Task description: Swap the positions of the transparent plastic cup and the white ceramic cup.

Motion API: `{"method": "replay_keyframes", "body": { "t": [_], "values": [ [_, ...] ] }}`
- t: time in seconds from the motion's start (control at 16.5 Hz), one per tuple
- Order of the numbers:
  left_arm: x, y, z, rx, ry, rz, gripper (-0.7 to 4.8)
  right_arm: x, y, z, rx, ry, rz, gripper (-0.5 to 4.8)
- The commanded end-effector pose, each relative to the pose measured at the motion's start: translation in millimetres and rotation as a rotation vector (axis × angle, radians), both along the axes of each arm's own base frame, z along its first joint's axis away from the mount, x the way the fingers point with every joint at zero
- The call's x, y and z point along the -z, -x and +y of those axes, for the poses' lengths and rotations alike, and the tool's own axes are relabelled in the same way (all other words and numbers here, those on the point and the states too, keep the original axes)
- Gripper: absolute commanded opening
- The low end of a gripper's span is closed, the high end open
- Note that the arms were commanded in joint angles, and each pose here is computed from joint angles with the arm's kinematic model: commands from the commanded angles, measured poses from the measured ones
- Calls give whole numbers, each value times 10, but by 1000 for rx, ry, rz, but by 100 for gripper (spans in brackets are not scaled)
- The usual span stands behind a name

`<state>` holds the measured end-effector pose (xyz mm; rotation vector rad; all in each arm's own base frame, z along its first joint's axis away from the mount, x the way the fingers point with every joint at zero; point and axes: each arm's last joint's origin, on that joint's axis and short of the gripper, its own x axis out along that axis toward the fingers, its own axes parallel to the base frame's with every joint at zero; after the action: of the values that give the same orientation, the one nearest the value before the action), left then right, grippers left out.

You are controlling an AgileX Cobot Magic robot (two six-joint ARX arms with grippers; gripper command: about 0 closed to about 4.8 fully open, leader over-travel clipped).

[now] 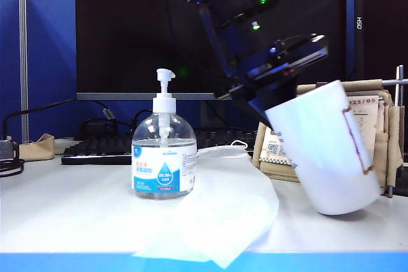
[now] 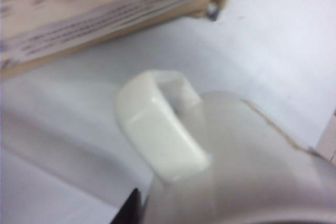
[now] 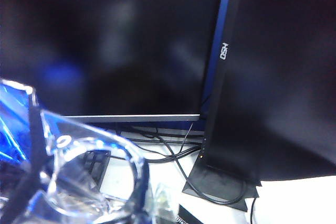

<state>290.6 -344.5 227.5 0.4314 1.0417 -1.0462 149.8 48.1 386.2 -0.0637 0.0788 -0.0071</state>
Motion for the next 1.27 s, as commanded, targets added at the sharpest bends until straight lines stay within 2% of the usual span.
{"method": "replay_keyframes", "body": {
  "t": [0.06, 0.24, 0.42, 0.55, 0.91, 0.97, 1.27],
  "values": [
    [53, 46, -36, 24, -67, -29, -6, -51, 19, -6, -2, -20, -28, -2],
    [-167, 5, -62, 9, -57, -87, -6, -51, 19, -6, -2, -25, -28, -2],
    [-306, -22, -99, 14, 1, -105, -1, -47, 19, -5, -5, -42, -24, -2],
    [-290, -36, -124, 6, 23, -101, 27, -47, 19, -5, -4, -42, -24, -2],
    [-183, -52, -155, 4, 9, -74, 33, -47, 19, -5, -4, -42, -24, -2],
    [-183, -53, -154, 2, 11, -70, 76, -47, 18, -4, -5, -42, -24, -2],
    [-223, -53, -157, -1, 15, -71, 91, -46, 16, -3, -5, -42, -23, -2]
  ]
}}
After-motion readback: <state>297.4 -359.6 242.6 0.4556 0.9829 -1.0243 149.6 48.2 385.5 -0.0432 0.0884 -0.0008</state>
